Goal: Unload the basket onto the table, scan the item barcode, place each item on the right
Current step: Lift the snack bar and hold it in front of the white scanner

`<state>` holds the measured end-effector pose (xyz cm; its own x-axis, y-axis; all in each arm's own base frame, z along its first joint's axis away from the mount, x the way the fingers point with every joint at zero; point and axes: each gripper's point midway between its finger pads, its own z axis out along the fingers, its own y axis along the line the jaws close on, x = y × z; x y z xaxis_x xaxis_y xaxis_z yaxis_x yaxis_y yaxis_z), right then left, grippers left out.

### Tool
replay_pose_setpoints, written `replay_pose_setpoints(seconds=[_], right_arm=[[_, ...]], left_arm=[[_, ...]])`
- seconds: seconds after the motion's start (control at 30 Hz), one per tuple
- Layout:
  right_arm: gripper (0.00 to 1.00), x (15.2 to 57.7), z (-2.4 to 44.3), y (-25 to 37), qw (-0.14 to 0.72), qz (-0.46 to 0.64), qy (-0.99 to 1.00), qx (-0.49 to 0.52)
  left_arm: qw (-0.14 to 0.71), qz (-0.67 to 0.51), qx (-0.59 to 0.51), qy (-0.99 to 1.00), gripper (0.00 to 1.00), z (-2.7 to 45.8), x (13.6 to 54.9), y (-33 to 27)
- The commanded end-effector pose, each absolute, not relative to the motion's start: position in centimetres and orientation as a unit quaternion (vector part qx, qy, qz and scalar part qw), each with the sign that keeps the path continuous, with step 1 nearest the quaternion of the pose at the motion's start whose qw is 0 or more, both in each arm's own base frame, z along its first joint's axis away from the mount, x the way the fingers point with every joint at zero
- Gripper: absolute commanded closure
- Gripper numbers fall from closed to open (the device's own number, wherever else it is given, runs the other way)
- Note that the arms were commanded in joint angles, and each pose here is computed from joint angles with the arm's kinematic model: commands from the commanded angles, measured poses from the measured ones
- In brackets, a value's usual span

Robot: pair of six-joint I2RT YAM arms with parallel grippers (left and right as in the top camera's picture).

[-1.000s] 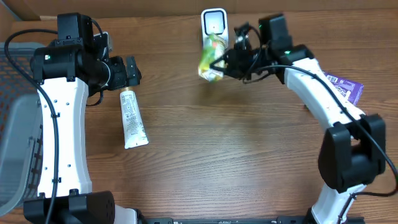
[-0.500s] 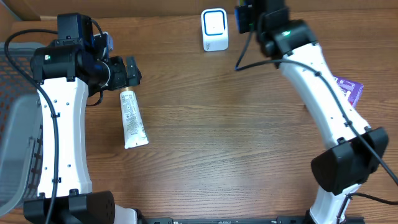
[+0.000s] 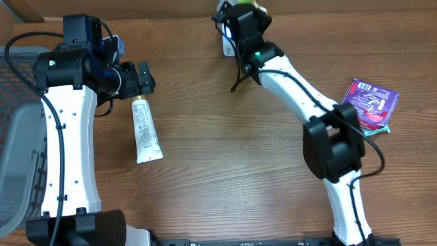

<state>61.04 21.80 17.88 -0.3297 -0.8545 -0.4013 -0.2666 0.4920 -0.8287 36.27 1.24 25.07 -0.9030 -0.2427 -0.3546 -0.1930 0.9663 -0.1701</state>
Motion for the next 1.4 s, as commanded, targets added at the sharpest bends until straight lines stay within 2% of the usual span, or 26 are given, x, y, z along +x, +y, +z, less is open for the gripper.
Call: replay_pose_setpoints(seconds=[0.0, 0.3, 0.6, 1.03, 1.17, 1.3, 1.37], right_arm=[[0.96, 61.5, 19.9, 21.0, 0.449, -0.361, 0.732, -0.365], [0.96, 61.8, 18.8, 20.9, 0.446, -0.349, 0.737, -0.370], [0.96, 62.0, 15.0, 21.0, 0.417, -0.350, 0.744, -0.387], [0.96, 62.0, 14.0, 19.7, 0.400, -0.353, 0.754, -0.383], [0.96, 61.4, 14.8, 20.0, 0.407, -0.342, 0.765, -0.364], [0.96, 59.7, 18.9, 20.1, 0.429, -0.312, 0.784, -0.322], [0.96, 58.4, 22.5, 19.8, 0.459, -0.281, 0.799, -0.269]], left_arm=[[0.188, -0.068, -0.110, 0.974, 0.01, 24.9, 36.5, 1.0], [0.188, -0.068, -0.110, 0.974, 0.01, 24.9, 36.5, 1.0], [0.188, -0.068, -0.110, 0.974, 0.00, 24.9, 36.5, 1.0], [0.188, -0.068, -0.110, 0.974, 0.00, 24.9, 36.5, 1.0], [0.188, -0.068, -0.110, 0.974, 0.01, 24.9, 36.5, 1.0], [0.188, -0.068, -0.110, 0.974, 0.00, 24.9, 36.5, 1.0], [0.188, -0.068, -0.110, 0.974, 0.00, 24.9, 36.5, 1.0]])
